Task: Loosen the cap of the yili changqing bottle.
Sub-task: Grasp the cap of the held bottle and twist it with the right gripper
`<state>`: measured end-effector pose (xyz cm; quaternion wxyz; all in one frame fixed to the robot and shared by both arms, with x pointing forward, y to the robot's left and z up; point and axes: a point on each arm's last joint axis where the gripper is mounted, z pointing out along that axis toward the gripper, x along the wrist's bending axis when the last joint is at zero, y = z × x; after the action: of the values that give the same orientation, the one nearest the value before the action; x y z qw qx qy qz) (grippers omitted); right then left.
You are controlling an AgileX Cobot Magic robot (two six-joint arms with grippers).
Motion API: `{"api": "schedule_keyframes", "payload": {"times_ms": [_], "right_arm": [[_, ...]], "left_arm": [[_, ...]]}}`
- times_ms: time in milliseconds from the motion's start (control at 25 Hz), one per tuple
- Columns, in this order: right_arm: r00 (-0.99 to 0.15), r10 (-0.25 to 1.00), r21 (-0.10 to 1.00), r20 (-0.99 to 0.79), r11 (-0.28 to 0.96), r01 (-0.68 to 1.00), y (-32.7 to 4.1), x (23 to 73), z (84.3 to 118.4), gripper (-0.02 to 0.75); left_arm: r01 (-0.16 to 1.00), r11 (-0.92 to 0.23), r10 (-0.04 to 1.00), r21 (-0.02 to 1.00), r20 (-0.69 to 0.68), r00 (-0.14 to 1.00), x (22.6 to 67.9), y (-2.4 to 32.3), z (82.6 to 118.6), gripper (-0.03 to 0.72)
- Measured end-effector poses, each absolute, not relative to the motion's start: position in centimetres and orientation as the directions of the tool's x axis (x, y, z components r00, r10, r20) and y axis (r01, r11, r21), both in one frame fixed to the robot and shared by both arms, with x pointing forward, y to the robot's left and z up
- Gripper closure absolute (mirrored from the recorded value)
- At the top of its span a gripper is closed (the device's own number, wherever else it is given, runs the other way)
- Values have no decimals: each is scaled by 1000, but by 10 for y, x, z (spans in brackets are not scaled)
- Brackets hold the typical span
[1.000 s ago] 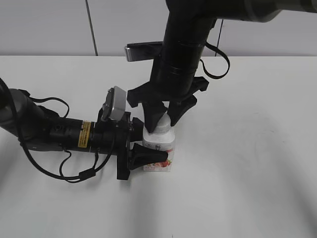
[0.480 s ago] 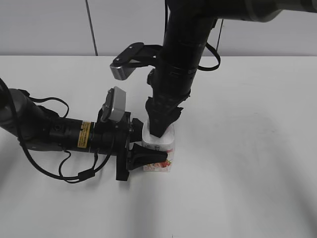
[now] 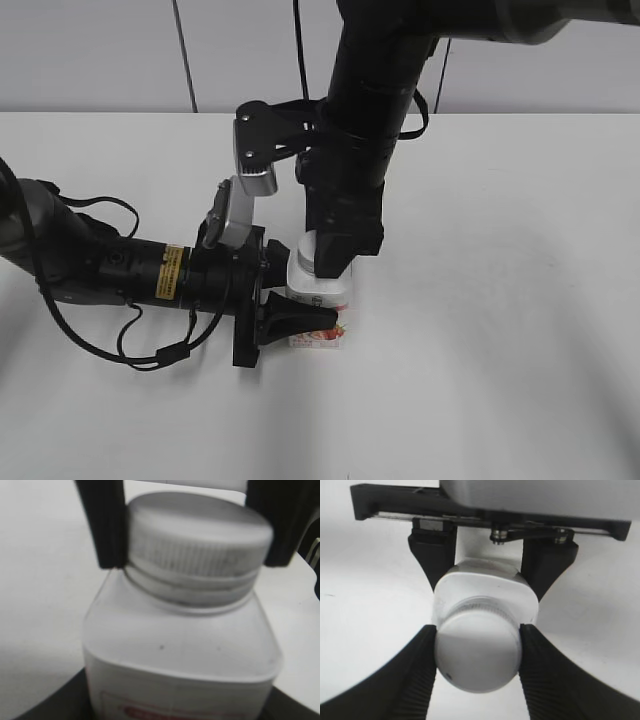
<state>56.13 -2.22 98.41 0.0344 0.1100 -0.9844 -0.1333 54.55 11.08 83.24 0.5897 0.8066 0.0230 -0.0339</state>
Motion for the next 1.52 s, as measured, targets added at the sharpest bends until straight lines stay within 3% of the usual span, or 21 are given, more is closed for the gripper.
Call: {"api": "schedule_keyframes", "payload": {"times_ms": [200,400,920,1200,1520], "right_arm": [[-934,-357,274,-2,898,-344,-22,561,984,341],[-925,-380,278,-10,887,-368,-22,561,984,342],[-933,-361,287,-1,893,-346,-21,561,985,337],[-944,-329,352,18,886,-302,-15,558,987,276],[-965,-261,345,31,909,-235,-17,556,993,239]], "left_arm": [[76,-304,-4,950,-81,997,545,111,832,313],[75,-305,-6,950,-81,997,545,111,832,314],[73,-306,-10,949,-80,997,545,111,832,315],[78,-305,-8,949,-84,996,545,111,832,315],[85,-305,-5,949,-90,996,545,111,832,316]]}}
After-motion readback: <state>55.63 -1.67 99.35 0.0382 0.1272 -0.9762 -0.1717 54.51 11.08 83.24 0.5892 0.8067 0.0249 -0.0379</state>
